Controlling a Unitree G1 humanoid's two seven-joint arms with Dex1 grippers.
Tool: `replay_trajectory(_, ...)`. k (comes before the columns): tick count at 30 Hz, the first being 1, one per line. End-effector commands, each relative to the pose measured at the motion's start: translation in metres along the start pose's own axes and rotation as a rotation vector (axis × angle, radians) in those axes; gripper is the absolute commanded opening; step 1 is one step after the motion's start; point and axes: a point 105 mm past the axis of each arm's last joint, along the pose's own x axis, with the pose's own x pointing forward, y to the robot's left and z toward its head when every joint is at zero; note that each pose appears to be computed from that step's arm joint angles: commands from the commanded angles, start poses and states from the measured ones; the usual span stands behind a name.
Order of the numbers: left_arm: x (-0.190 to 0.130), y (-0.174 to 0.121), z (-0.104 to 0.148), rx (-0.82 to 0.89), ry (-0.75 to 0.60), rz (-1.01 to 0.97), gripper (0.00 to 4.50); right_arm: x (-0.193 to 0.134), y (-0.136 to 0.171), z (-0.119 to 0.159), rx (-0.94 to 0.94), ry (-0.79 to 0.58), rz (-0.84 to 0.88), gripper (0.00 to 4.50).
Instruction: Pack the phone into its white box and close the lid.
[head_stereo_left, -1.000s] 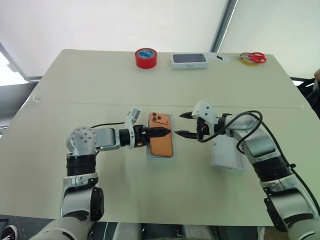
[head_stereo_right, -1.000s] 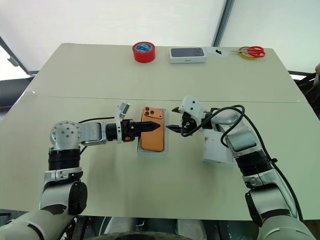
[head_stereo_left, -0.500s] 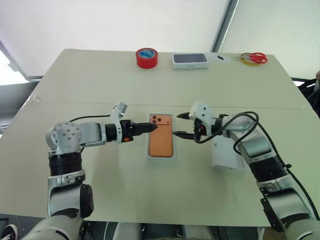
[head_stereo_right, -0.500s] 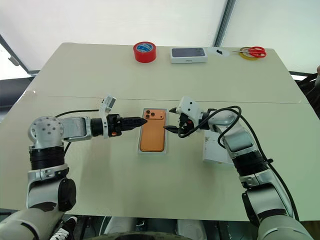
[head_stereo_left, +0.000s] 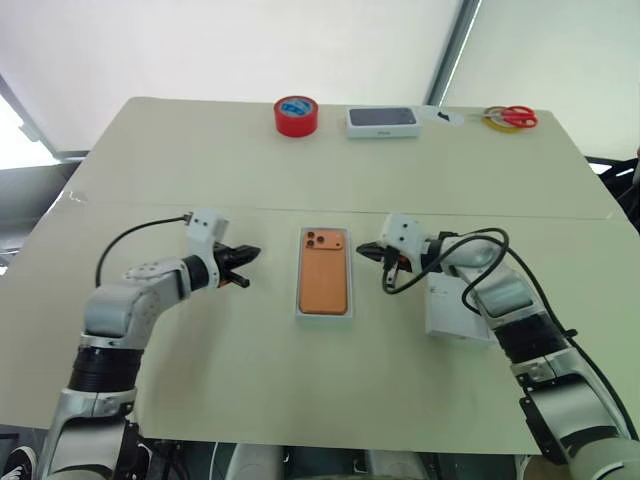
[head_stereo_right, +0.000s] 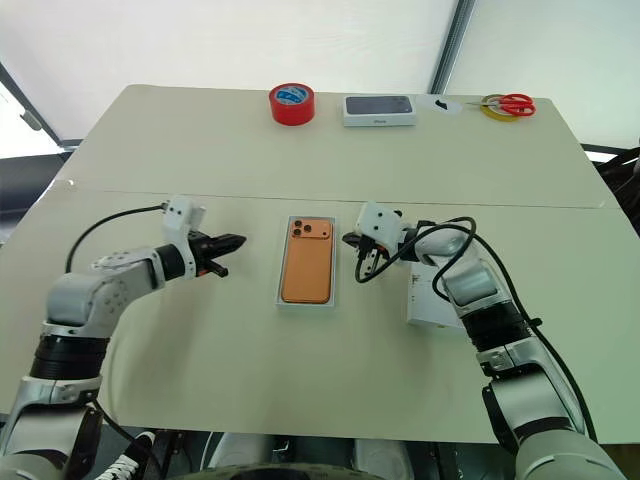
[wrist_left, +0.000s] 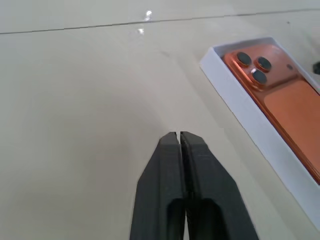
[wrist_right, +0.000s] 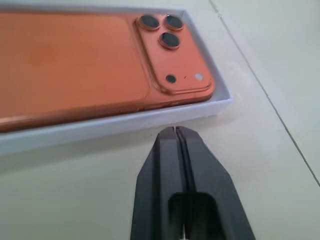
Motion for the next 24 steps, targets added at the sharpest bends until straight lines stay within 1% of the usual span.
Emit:
replay_trajectory(1, 0.007, -0.019, -0.014, 0.089, 0.076, -0.099, 0.00, -0.002, 0.004, -0.005, -0.063, 0.026, 0.038, 0.05)
replay_trajectory(4, 0.019, -0.035, -0.015, 0.054, 0.080, -0.180, 0.00, -0.005, 0.011, -0.002, -0.043, -0.004, 0.085, 0.05)
replay_trajectory(8, 0.036, -0.062, -0.003, 0.033, 0.051, -0.311, 0.00, -0.012, 0.013, 0.005, -0.034, -0.036, 0.118, 0.05)
replay_trajectory(11, 0.041, -0.086, 0.011, 0.038, 0.029, -0.466, 0.00, -0.024, 0.015, 0.005, -0.025, -0.036, 0.147, 0.05)
replay_trajectory(14, 0.045, -0.095, 0.019, 0.047, 0.025, -0.523, 0.00, -0.032, 0.016, 0.005, -0.007, -0.037, 0.160, 0.05)
replay_trajectory(17, 0.056, -0.120, 0.029, 0.050, 0.010, -0.621, 0.00, -0.054, 0.018, -0.004, -0.006, 0.000, 0.159, 0.05)
replay_trajectory(18, 0.057, -0.124, 0.029, 0.047, 0.008, -0.635, 0.00, -0.057, 0.019, -0.006, -0.004, 0.009, 0.163, 0.05)
replay_trajectory(21, 0.064, -0.141, 0.021, 0.060, 0.032, -0.674, 0.00, -0.075, 0.023, -0.016, 0.011, 0.051, 0.165, 0.05)
replay_trajectory(24, 0.057, -0.153, 0.007, 0.051, 0.077, -0.733, 0.00, -0.088, 0.024, -0.022, 0.013, 0.079, 0.155, 0.05)
